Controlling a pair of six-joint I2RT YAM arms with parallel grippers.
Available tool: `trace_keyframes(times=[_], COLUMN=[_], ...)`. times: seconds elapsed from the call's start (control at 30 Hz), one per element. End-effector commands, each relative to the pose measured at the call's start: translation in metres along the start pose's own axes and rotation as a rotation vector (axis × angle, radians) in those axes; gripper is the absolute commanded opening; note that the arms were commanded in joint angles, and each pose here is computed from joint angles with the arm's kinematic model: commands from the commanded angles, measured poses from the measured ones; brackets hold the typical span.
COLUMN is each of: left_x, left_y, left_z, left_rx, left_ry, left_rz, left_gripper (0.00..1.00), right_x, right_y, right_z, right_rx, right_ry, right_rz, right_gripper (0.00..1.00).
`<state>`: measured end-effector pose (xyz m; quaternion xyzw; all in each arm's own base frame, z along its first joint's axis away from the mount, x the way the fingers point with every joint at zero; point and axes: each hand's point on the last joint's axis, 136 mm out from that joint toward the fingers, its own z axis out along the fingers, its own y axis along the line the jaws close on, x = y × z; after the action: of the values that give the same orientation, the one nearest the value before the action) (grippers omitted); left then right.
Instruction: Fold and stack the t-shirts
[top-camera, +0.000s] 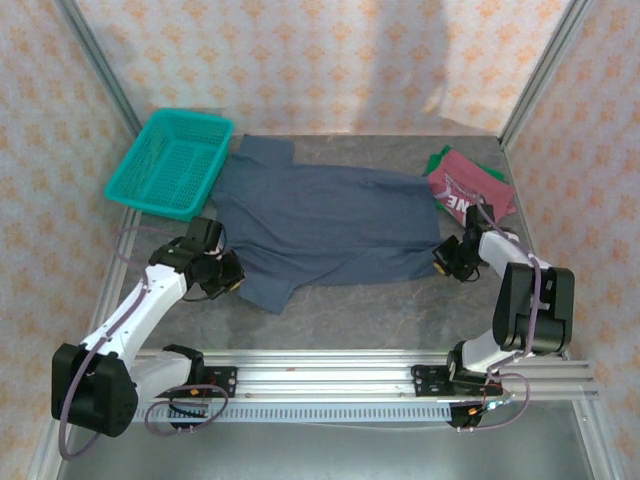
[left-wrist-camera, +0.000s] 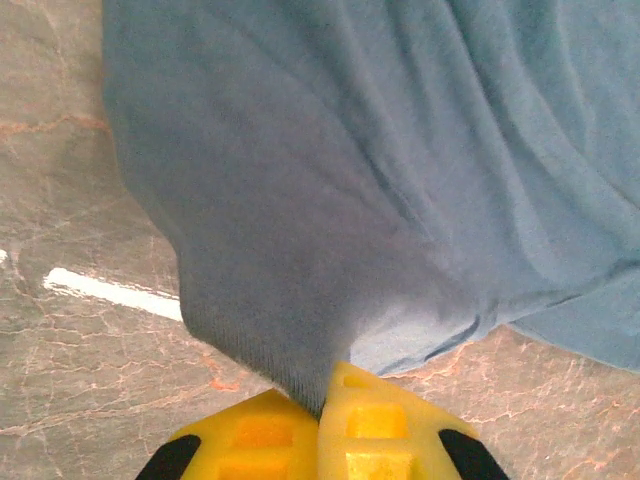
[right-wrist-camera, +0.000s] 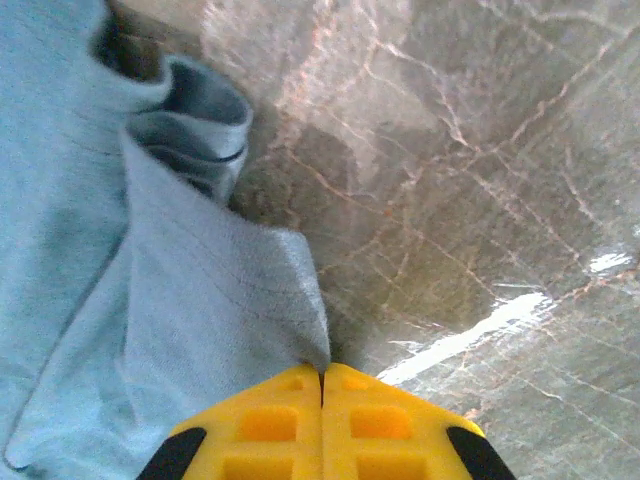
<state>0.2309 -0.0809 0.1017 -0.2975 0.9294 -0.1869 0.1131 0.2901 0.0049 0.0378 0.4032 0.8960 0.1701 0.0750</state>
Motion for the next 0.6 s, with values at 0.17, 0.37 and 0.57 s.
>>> trace_keyframes(times=[0.17,0.37,0.57], left_x=[-0.002,0.025,0.054], left_y=[0.002,0.033,0.063], left_z=[-0.038,-0.061,-0.067], left_rx=[-0.019,-0.057,-0.071], left_ry=[-0.070,-0.082,-0.062], left_rz=[0.047,0.000,-0.077], left_gripper=[0.00,0.00,0.00], right_x=[0.027,0.056,0.074], right_y=[-0.019,-0.042,-0.051], right_z=[-0.036,-0.057,-0.073], right_rx=[0.064,0.092,0.092], right_ry=[0.011,0.009,0.006], right_rz=[-0.057,-0.043,-0.010], right_gripper=[0.04,0.04,0.03])
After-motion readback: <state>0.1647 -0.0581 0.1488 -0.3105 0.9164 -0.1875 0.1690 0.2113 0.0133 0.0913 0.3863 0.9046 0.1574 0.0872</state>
